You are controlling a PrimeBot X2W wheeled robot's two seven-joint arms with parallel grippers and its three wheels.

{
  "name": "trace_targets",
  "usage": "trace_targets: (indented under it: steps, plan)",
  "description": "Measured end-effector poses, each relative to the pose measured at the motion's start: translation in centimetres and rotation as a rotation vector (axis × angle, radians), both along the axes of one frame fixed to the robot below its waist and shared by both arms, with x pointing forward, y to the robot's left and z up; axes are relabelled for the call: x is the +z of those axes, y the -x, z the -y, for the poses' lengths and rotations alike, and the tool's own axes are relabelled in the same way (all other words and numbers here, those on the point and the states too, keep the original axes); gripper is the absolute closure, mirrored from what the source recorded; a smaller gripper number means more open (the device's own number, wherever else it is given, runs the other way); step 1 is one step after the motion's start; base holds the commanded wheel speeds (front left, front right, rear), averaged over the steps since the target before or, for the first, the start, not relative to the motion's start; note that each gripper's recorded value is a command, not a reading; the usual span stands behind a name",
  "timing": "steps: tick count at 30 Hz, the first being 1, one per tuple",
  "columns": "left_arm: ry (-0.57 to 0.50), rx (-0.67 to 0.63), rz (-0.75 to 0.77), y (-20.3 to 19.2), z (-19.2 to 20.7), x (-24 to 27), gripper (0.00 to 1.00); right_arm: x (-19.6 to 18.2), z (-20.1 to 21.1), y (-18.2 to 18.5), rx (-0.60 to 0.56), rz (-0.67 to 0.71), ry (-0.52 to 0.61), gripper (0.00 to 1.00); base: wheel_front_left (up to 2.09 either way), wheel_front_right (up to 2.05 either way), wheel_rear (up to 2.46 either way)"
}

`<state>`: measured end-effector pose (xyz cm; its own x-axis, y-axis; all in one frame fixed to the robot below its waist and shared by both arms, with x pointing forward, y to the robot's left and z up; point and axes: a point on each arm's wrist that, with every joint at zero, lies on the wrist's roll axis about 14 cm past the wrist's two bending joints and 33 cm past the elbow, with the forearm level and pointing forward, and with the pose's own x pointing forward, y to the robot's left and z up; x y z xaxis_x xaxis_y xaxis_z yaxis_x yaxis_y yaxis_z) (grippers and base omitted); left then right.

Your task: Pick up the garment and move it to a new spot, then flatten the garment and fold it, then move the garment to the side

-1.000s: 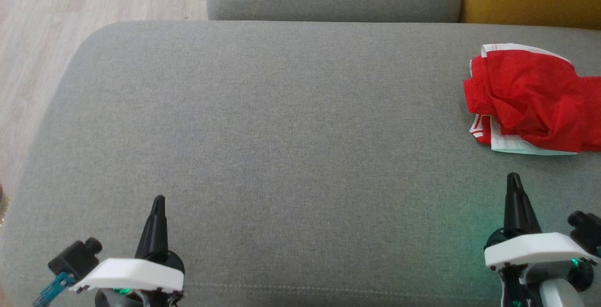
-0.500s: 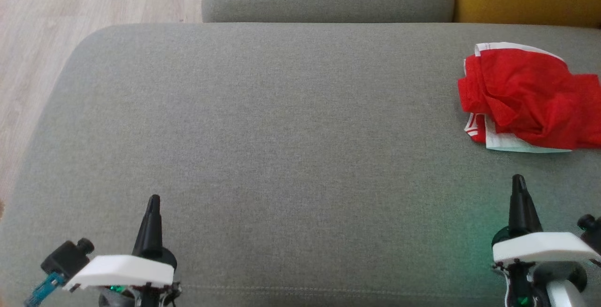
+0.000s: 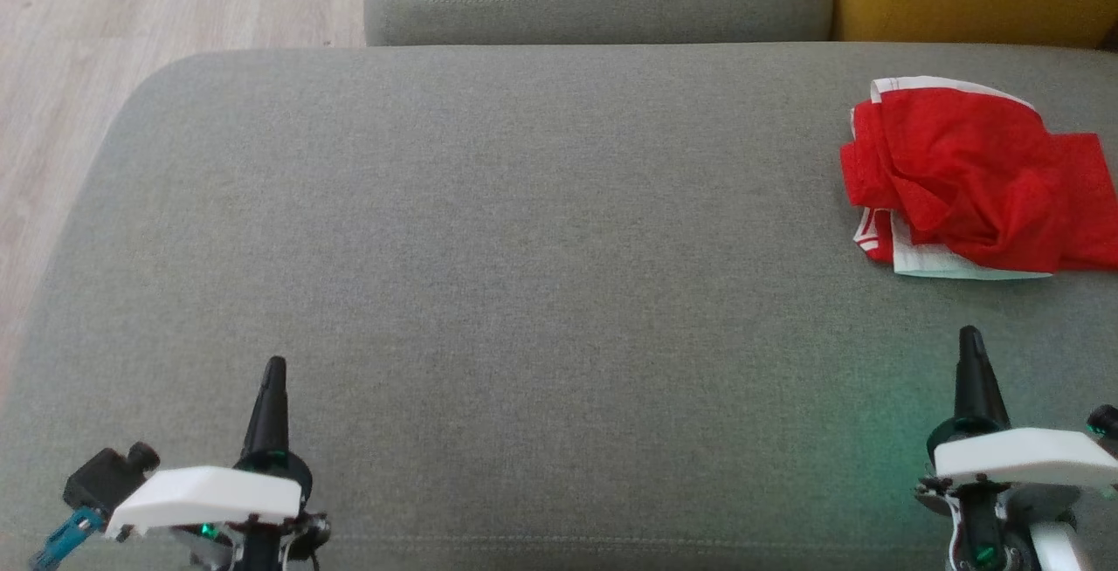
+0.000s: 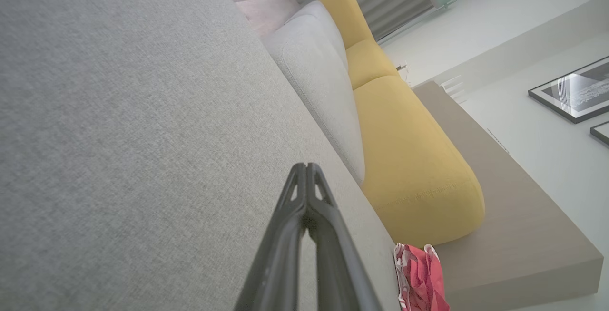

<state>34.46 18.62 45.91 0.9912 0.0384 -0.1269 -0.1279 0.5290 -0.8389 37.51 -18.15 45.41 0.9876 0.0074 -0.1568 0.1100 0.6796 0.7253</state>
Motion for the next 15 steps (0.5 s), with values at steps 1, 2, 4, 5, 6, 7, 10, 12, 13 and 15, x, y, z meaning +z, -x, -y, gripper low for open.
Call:
trace_targets:
  steps: [1,2,4,5,6,7,10,12,13,15]
  plan:
    - [0.009,0.0,-0.002,-0.02,0.0,-0.03,1.0,0.06,0.06,-0.02,-0.004,0.002,-0.01,1.0,0.0,0.0,0.0]
    - [0.019,0.001,-0.003,-0.05,-0.01,-0.04,1.0,0.13,0.11,-0.07,-0.008,0.004,-0.021,1.0,0.0,0.0,0.0]
    - [0.035,0.005,-0.001,-0.13,-0.05,0.01,1.0,0.34,0.19,-0.23,-0.012,0.007,-0.045,1.0,0.0,0.0,0.0]
    - [0.043,0.005,0.001,-0.22,-0.06,0.08,1.0,0.46,0.26,-0.29,-0.017,0.011,-0.056,1.0,0.0,0.0,0.0]
    - [0.051,0.001,0.001,-0.33,0.01,0.14,1.0,0.52,0.32,-0.3,-0.021,0.013,-0.067,1.0,0.0,0.0,0.0]
    - [0.06,0.002,0.003,-0.42,0.0,0.22,1.0,0.52,0.29,-0.28,-0.019,0.01,-0.078,1.0,0.0,0.0,0.0]
    - [0.087,0.001,0.003,-0.55,0.05,0.27,1.0,0.56,0.55,-0.22,-0.033,0.011,-0.114,1.0,0.0,0.0,0.0]
    - [0.105,0.002,0.0,-0.56,0.06,0.19,1.0,0.52,0.61,-0.17,-0.035,0.008,-0.136,1.0,0.0,0.0,0.0]
    - [0.113,0.001,-0.003,-0.56,0.07,0.13,1.0,0.53,0.66,-0.15,-0.039,0.008,-0.146,1.0,0.0,0.0,0.0]
    - [0.132,0.004,-0.004,-0.59,0.04,0.1,1.0,0.51,0.7,-0.11,-0.041,0.005,-0.17,1.0,0.0,0.0,0.0]
